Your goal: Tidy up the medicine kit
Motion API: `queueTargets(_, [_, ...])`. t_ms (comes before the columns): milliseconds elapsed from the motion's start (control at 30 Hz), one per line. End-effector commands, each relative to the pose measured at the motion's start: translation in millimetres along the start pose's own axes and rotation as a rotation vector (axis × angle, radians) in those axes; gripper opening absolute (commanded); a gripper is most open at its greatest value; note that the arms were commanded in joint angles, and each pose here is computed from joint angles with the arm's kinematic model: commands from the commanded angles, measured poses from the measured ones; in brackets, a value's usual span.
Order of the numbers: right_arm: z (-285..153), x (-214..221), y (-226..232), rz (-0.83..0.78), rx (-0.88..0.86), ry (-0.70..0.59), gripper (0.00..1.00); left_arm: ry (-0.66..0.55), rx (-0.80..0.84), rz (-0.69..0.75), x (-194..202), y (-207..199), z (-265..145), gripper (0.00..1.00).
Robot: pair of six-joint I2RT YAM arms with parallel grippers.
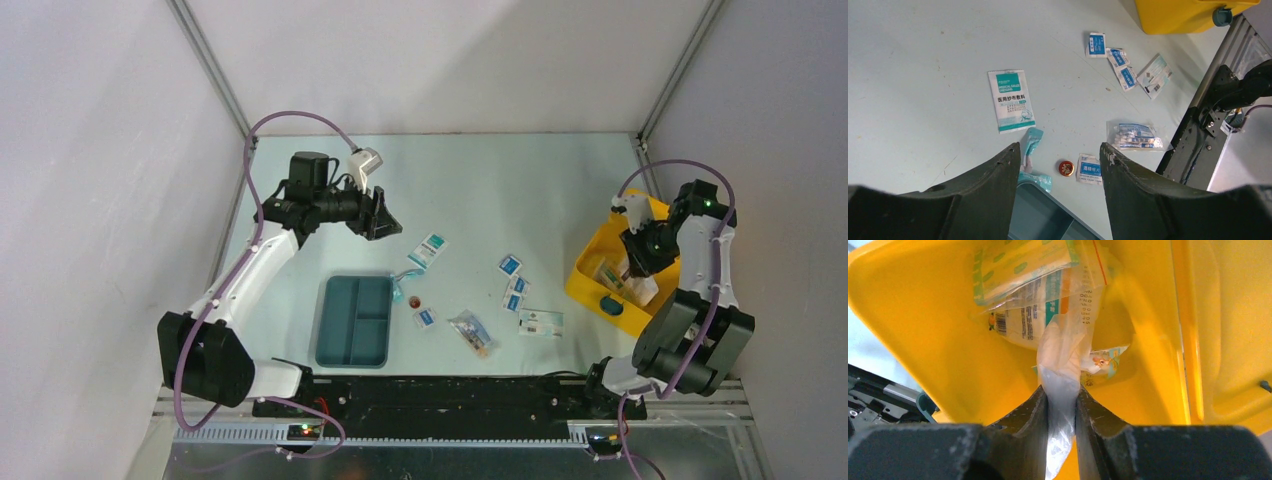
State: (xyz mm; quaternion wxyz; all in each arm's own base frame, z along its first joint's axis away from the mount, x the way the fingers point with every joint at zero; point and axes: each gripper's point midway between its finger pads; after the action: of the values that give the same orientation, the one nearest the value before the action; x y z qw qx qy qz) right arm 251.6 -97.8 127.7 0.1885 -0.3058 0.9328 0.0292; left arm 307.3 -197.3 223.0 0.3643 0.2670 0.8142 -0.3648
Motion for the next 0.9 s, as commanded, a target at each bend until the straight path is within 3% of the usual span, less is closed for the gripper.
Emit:
queueTargets(0, [7, 5, 2, -0.054, -0.048, 0.017, 0.27, -0.030, -0.016, 0.053, -6, 0, -7, 0.64])
queueTargets(567, [28, 11, -17, -0.023, -0.018, 0.060, 0.38, -0.021, -0.036, 0.051, -2, 5, -6, 0.65])
queueTargets(867, [13, 3, -34, -0.004, 0.104, 0.039, 0.45, -0.022, -0.047, 0.051, -2, 7, -6, 0.65])
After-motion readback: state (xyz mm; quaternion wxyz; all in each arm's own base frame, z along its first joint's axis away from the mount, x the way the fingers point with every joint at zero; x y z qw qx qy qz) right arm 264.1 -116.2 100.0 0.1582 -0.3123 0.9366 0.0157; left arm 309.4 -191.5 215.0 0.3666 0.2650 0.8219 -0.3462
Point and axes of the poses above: each gripper's point midway between its finger pads, its own z axis out along the fingers, its own y axis along the line the jaws close on, x = y × z, and after that the axes turned 4 degrees about -z, right-handed
